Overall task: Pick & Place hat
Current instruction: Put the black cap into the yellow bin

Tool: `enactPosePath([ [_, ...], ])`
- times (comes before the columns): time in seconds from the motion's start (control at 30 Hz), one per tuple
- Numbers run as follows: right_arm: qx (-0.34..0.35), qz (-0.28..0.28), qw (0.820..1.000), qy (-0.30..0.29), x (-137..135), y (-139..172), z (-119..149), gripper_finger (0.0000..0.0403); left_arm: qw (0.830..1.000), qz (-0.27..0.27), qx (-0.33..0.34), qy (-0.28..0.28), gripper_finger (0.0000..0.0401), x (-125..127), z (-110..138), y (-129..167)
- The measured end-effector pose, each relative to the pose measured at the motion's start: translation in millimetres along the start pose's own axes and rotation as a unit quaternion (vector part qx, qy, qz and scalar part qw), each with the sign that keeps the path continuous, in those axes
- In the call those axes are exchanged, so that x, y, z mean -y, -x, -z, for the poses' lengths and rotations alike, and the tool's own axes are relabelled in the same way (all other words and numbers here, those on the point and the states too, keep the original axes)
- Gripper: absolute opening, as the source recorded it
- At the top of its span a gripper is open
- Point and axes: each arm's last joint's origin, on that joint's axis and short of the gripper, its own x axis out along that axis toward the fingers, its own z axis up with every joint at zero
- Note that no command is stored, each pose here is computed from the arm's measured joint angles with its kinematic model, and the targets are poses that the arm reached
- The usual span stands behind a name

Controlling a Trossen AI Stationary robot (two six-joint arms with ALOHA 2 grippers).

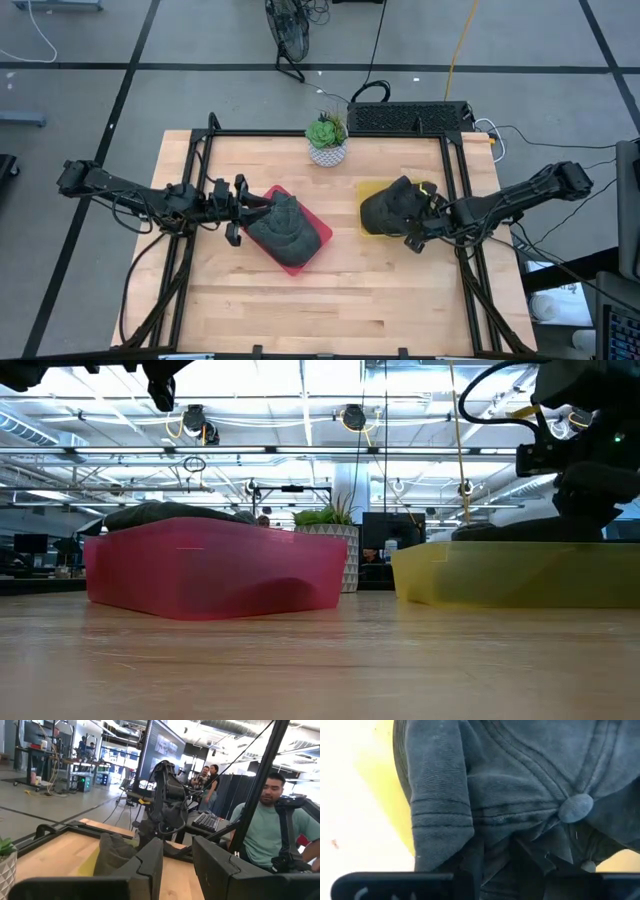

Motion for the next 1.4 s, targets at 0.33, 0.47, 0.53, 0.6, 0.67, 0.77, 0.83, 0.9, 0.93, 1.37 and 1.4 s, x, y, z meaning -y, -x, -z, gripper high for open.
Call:
enactPosePath([
  [0.33,0.031,-0.030,0.999,-0.016,10.2,46.3,-17.0,0.0086,1.000,0.000,0.000,0.000,0.0108,0.0,-0.1,0.1],
  [0.47,0.054,-0.077,0.996,-0.003,4.8,59.0,-24.7,0.0086,1.000,0.000,0.000,0.000,0.0108,0.0,-0.1,0.1],
  [0.53,0.045,-0.087,0.995,0.019,-0.7,60.6,-24.2,0.0086,1.000,0.000,0.000,0.000,0.0108,0.0,-0.1,0.1],
  [0.6,0.033,-0.081,0.995,0.037,-5.0,60.5,-22.3,0.0086,1.000,0.000,0.000,0.000,0.0108,0.0,-0.1,0.1],
  [0.67,0.024,-0.075,0.996,0.047,-9.0,59.6,-20.2,0.0086,1.000,0.000,0.000,0.000,0.0108,0.0,0.0,0.0],
  [0.77,0.000,-0.053,0.997,0.049,-11.6,55.2,-16.5,0.0086,1.000,0.001,0.000,0.000,0.0108,0.1,-0.1,0.1],
  [0.83,-0.018,-0.032,0.998,0.045,-11.1,52.1,-14.4,0.0086,1.000,0.001,0.000,0.000,0.0108,0.1,0.0,0.1],
  [0.9,-0.028,-0.020,0.999,0.042,-11.3,47.5,-12.0,0.0086,1.000,0.001,0.000,0.001,0.0108,0.1,0.0,0.1],
  [0.93,-0.032,-0.015,0.999,0.042,-11.5,44.1,-10.4,0.0086,1.000,0.001,0.000,0.003,0.0108,0.1,0.0,0.1],
  [1.37,-0.040,-0.018,0.999,0.028,-12.7,13.5,6.3,0.0086,1.000,0.001,0.000,0.008,0.0108,0.1,0.0,0.1],
  [1.4,-0.033,-0.024,0.999,0.031,-13.5,17.2,3.5,0.0086,1.000,0.000,0.000,0.008,0.0108,0.1,0.1,0.1],
])
